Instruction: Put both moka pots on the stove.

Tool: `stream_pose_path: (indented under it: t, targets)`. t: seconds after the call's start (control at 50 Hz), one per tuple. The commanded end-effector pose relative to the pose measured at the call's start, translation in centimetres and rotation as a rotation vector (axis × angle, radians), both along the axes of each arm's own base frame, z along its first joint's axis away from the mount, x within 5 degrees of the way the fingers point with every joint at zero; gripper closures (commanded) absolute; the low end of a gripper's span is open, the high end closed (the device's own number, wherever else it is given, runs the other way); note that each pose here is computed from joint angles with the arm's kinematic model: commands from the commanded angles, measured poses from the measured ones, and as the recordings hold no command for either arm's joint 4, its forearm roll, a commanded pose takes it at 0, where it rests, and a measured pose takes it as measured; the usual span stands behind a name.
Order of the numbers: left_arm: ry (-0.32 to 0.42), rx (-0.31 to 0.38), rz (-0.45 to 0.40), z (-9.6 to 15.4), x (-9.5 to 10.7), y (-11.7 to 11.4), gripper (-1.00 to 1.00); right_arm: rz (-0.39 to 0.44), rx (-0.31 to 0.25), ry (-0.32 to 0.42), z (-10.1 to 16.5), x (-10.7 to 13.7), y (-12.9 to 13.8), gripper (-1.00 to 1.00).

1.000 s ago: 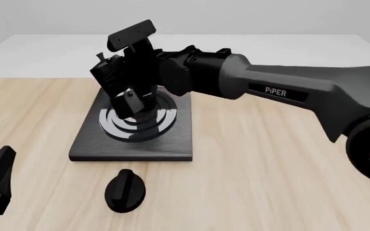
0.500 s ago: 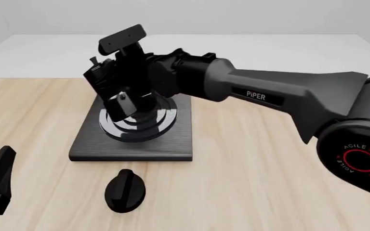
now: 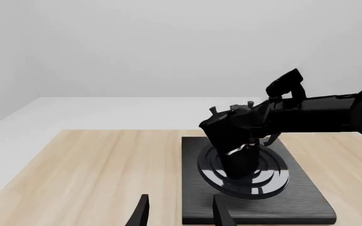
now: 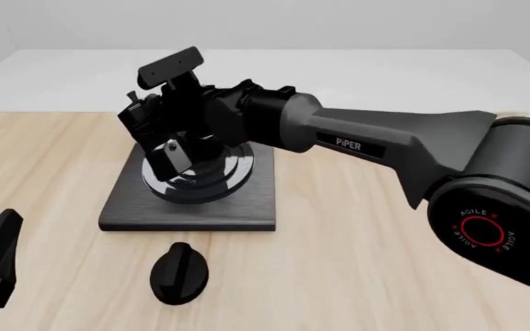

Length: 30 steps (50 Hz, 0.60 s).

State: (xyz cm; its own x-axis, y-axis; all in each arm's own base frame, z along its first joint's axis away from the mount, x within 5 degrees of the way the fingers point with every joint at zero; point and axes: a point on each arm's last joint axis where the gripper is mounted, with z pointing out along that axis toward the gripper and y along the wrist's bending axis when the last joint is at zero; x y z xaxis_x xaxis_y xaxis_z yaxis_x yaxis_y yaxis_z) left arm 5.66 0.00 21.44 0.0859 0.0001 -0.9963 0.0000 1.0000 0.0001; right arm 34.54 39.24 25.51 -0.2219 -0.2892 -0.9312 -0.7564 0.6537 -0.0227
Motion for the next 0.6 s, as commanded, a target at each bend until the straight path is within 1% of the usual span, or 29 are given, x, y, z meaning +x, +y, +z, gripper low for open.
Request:
stream_pose_path:
  t: [0.02,0.36,0.6]
  targets:
    - [0.000,0.000,0.000,0.0,0.0,0.0,-1.00,-0.015,0.038,-0.014,0.8,0.5,-0.2,1.00]
    - [0.000,0.000,0.000,0.0,0.0,0.0,-1.00,-0.029,0.040,0.005,-0.2,0.8,-0.5,1.00]
    - [-0.001,0.003,-0.002,-0.1,0.0,0.0,-1.00,-0.035,0.044,0.019,-0.7,0.4,-0.9,1.00]
